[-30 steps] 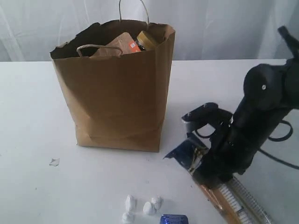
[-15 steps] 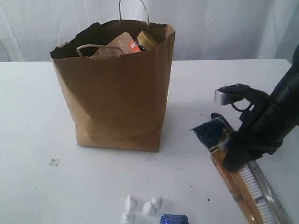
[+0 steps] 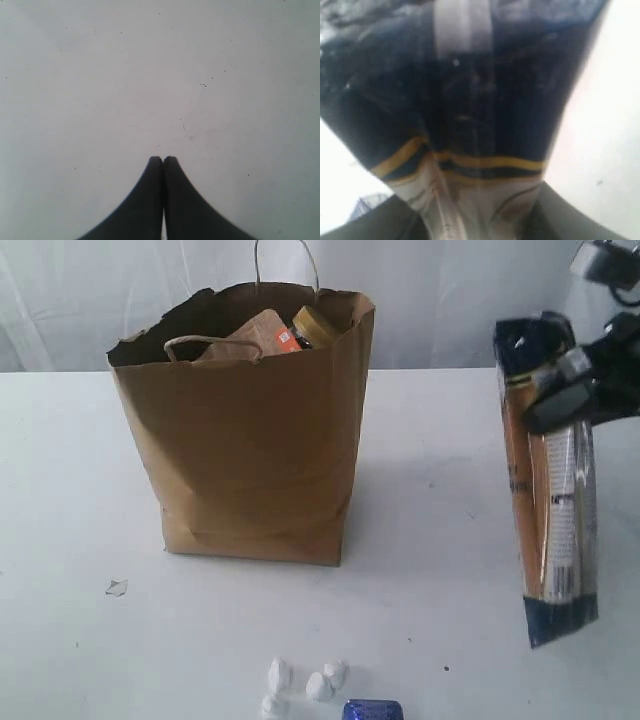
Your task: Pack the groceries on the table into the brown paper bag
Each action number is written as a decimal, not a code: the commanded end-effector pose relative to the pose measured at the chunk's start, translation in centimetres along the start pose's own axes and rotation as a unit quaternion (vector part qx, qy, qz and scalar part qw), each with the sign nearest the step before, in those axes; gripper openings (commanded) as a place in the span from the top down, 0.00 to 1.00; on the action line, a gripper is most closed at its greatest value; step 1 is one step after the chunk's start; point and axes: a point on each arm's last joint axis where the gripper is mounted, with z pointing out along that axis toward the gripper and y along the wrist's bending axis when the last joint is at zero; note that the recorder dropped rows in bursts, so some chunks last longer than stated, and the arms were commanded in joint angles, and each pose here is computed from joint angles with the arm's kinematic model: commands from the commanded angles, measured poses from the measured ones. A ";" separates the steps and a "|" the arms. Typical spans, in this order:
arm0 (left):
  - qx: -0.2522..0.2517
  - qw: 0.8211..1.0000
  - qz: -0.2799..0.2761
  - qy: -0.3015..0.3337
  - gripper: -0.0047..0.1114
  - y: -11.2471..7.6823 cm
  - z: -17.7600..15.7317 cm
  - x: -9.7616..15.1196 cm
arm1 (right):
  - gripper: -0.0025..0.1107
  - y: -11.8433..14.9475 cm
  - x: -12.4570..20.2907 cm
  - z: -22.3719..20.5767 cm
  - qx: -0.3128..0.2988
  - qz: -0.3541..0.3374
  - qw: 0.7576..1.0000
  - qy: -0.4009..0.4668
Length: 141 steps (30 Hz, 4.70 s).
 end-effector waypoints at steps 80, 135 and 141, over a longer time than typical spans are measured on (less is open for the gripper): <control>0.004 1.000 -0.001 0.001 0.96 -0.1 0.0 0.1 | 0.98 17.7 -12.9 18.5 -0.104 -0.288 0.892 -0.333; 0.004 1.000 -0.001 0.001 0.96 -0.1 0.0 0.1 | 0.46 18.3 -13.5 15.7 -0.082 -0.270 0.890 -0.357; 0.004 1.000 -0.001 0.001 0.96 -0.1 0.0 0.1 | 0.46 18.8 -13.1 13.3 -0.052 -0.313 0.889 -0.330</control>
